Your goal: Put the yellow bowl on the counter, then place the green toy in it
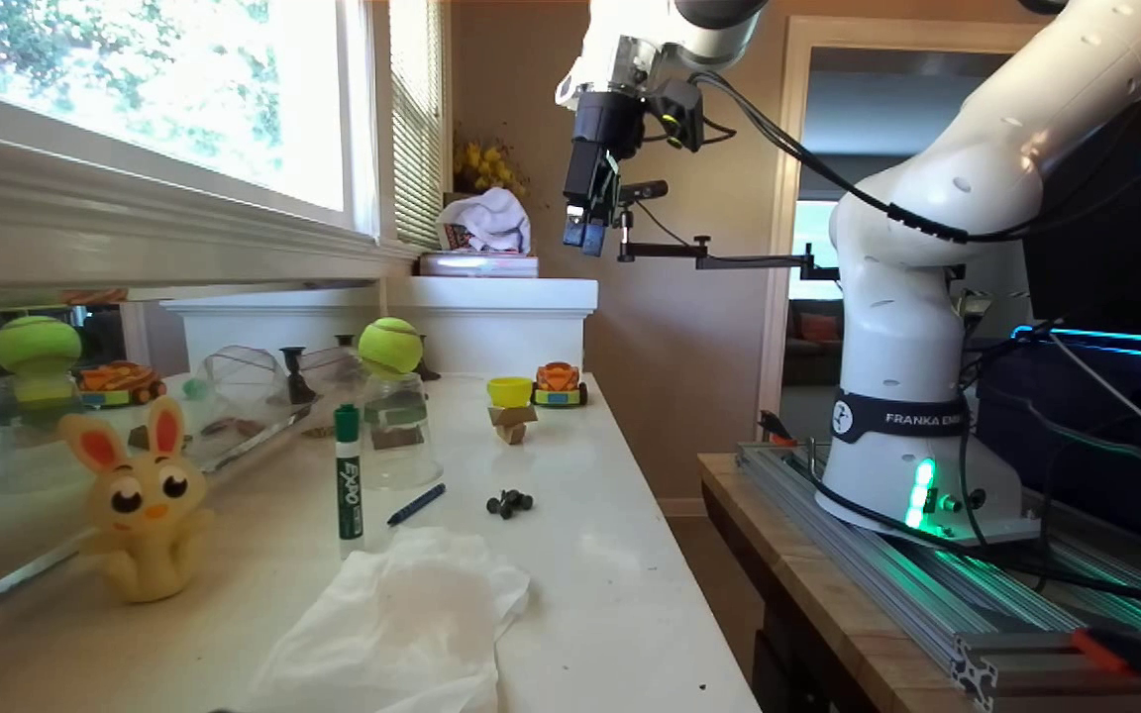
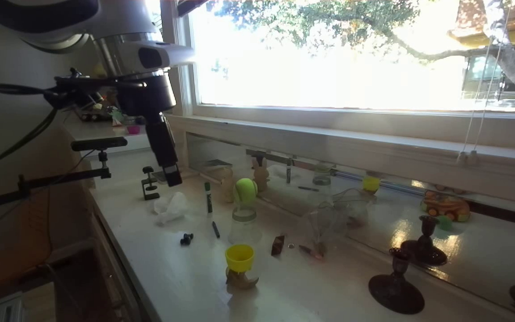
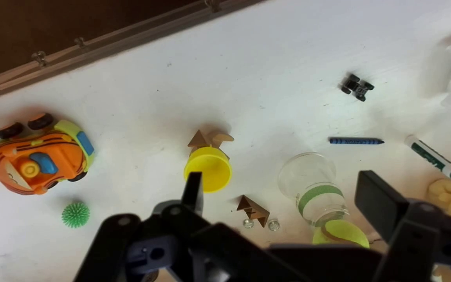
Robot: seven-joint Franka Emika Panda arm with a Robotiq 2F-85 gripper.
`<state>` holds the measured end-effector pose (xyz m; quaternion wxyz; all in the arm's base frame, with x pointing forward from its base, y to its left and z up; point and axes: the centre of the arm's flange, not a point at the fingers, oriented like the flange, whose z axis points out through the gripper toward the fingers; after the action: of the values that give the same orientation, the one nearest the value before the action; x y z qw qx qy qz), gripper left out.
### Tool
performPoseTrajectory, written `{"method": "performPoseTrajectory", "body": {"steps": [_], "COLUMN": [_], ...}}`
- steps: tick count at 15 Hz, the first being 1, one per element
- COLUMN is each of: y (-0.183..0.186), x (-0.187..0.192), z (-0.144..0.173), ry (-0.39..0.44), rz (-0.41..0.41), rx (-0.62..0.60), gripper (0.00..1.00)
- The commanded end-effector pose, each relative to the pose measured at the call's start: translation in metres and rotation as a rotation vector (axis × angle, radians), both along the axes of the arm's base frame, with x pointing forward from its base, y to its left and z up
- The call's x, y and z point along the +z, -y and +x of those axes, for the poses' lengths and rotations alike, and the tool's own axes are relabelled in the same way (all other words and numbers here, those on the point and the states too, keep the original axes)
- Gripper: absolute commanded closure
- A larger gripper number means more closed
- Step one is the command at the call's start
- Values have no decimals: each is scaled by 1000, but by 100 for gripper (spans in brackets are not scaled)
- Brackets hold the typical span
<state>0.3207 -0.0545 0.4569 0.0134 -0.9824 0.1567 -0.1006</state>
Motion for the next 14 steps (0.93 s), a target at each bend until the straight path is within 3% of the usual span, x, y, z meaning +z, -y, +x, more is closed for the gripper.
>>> {"method": "performPoseTrajectory", "body": {"steps": [1, 7, 14], "y": [0, 24, 47], "x": [-2, -27, -48], "z": [5, 36, 60], "ry": [-1, 15, -21], "rz": [-11, -15, -97], "rx": [11, 8, -9], "gripper": [0, 0, 0]}}
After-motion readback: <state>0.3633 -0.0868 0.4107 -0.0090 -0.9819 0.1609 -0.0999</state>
